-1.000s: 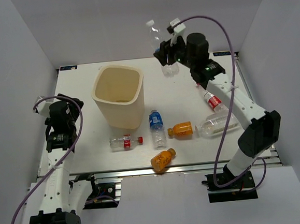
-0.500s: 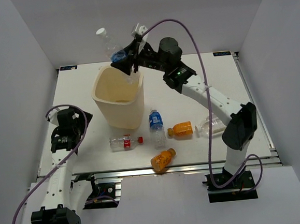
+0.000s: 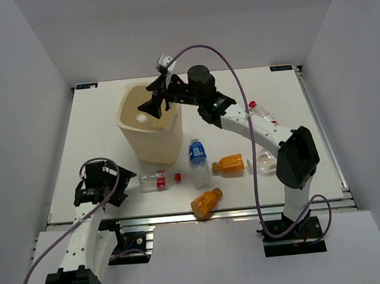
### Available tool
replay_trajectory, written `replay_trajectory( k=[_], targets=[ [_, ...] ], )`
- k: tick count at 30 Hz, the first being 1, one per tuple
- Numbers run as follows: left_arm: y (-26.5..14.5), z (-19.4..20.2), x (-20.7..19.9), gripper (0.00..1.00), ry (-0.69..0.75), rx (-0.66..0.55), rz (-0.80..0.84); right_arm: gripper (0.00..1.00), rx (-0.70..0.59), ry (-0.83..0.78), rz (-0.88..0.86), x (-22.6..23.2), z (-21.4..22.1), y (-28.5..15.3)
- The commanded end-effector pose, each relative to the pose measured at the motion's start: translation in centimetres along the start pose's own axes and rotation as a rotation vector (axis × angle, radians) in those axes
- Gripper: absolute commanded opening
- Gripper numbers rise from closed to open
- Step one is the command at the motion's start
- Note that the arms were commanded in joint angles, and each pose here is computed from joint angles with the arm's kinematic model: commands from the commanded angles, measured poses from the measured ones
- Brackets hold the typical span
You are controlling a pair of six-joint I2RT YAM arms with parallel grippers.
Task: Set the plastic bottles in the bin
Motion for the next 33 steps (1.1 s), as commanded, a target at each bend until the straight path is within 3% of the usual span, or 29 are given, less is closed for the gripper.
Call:
replay_trajectory(
  k=[1,6,13,21,25,33],
  targets=[
    [-1.8,-0.3,-2.0,0.98,-0.034,-0.004,0.079,0.89,-0.097,-0.105,0.039,1.3,-5.1,-2.6],
    [-2.5,-0.9,-2.0,0.98,-0.055,-0.030,0.057,0.89,-0.134,-0.142,0.182,0.0,-5.6,-5.8],
    [-2.6,-1.5,-3.5,0.98,-0.064,-0.030,0.080,0.89,-0.193,-0.069,0.402,-3.0,-6.0,-13.1],
    [-1.2,1.8,-5.5,0.98,0.000,0.008,0.049,0.89,-0.292,0.021,0.605,-6.3,-5.0,-21.7],
    [0.1,3.2,-5.3,0.98,0.027,0.044,-0.012,0.89,-0.306,0.050,0.644,-6.9,-4.7,-23.6],
    [2.3,2.5,-5.0,0.98,-0.028,-0.009,-0.047,0.89,-0.295,0.058,0.706,-7.1,-3.0,-26.0]
  ],
)
Point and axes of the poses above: each gripper's point midway between its finger pads, its own y axis out along the fingers, its own x axis along the line the jaws close on, z = x × y, the point moved 1 cm from there along -y, back along the fingers, and after that the axes turned 8 degrees about y, right-handed, at the moved point
